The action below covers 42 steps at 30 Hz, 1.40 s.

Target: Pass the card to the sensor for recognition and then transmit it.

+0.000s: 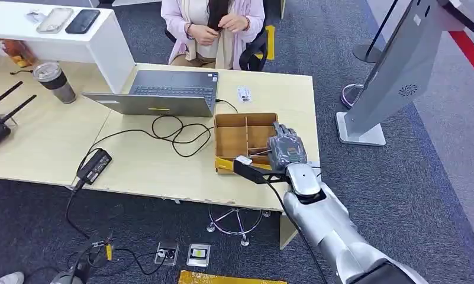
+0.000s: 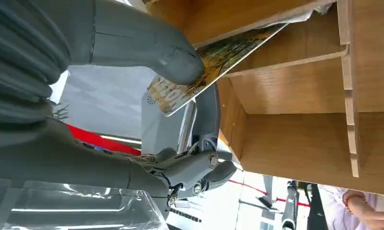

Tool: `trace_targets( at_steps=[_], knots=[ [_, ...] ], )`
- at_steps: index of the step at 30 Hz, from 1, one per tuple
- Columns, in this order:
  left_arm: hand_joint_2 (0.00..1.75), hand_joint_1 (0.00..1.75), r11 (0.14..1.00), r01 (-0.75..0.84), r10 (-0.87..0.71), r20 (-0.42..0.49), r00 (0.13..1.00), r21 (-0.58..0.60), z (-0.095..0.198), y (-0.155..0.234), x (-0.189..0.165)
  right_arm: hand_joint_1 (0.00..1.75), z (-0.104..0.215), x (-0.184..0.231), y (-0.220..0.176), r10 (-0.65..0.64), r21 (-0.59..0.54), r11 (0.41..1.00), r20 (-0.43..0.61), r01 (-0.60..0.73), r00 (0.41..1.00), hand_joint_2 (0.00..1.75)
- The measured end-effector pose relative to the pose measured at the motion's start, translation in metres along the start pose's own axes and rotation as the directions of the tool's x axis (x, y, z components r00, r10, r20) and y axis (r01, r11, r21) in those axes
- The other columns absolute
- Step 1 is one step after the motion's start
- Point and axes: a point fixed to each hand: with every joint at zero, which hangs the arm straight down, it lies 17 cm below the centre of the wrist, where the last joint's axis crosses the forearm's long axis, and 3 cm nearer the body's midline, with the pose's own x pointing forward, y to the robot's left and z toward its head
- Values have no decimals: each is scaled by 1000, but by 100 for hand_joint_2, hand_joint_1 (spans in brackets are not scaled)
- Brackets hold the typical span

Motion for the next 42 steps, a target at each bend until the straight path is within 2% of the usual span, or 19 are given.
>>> trace_targets(
  at_steps=[19,31,42],
  knots=[
    [0,0,999,35,-35,-5,999,-14,0,-1,-1,175,-1,-6,-9,-5,-46,999,2,5,1000,175],
    [0,0,998,60,-60,-1,998,-16,0,-1,0,175,-17,-12,-87,47,-183,982,14,-43,999,175],
    [0,0,998,66,-66,1,998,-12,0,0,2,175,-19,-12,-119,63,-240,969,20,-57,998,175]
  ],
)
